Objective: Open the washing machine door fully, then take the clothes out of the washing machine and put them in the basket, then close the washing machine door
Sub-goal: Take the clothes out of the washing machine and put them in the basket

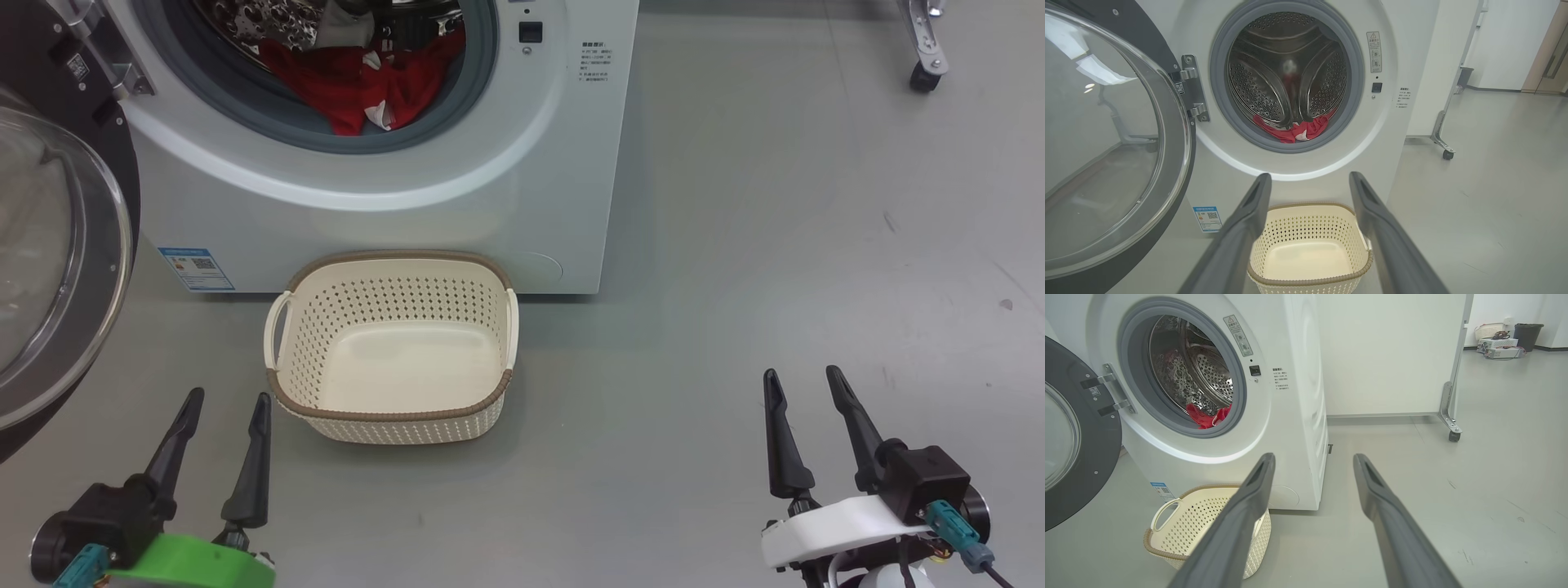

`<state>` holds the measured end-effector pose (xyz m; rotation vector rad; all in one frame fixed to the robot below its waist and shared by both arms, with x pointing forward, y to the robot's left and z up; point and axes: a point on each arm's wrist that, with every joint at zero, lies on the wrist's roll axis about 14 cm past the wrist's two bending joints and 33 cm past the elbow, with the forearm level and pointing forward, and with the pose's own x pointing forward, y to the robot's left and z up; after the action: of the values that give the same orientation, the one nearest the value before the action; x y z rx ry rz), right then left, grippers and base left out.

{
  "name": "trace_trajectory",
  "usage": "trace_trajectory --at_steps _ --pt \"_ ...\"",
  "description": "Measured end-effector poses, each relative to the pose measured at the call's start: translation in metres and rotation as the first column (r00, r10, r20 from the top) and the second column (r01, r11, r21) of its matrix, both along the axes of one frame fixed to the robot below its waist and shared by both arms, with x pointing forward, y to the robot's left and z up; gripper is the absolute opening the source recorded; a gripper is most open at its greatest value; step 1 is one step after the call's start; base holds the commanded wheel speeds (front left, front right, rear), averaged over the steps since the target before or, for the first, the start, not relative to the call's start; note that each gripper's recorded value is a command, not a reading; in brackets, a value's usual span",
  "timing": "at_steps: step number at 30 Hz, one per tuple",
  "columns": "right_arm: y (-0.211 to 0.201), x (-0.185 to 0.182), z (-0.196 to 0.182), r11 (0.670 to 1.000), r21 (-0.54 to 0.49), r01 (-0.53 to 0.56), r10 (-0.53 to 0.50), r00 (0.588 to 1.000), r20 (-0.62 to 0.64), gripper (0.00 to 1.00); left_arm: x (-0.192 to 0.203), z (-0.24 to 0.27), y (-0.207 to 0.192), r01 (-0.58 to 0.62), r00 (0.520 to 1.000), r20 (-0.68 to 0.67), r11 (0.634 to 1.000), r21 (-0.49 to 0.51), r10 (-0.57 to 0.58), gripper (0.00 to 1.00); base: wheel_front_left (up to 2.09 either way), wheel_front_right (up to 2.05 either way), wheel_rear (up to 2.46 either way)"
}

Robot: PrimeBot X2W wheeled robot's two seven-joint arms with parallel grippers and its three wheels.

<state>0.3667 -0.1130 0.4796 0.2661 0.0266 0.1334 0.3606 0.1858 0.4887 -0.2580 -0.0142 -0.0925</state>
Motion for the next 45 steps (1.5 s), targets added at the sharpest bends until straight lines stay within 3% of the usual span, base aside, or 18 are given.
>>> trace_trajectory --at_steps 23,45 --pt "0.002 -0.001 -0.001 1.0 0.002 -0.004 0.004 1.0 -0.003 1.0 -0.003 0.004 -0.003 0.0 1.0 0.008 0.998 -0.063 0.0 1.0 0.2 -0.2 0.0" --pt "0.002 -0.002 -0.002 1.0 -0.001 -0.006 0.006 1.0 -0.007 1.0 -0.004 0.004 0.009 -0.023 1.0 0.009 0.999 -0.031 0.023 1.0 1.05 -1.05 0.0"
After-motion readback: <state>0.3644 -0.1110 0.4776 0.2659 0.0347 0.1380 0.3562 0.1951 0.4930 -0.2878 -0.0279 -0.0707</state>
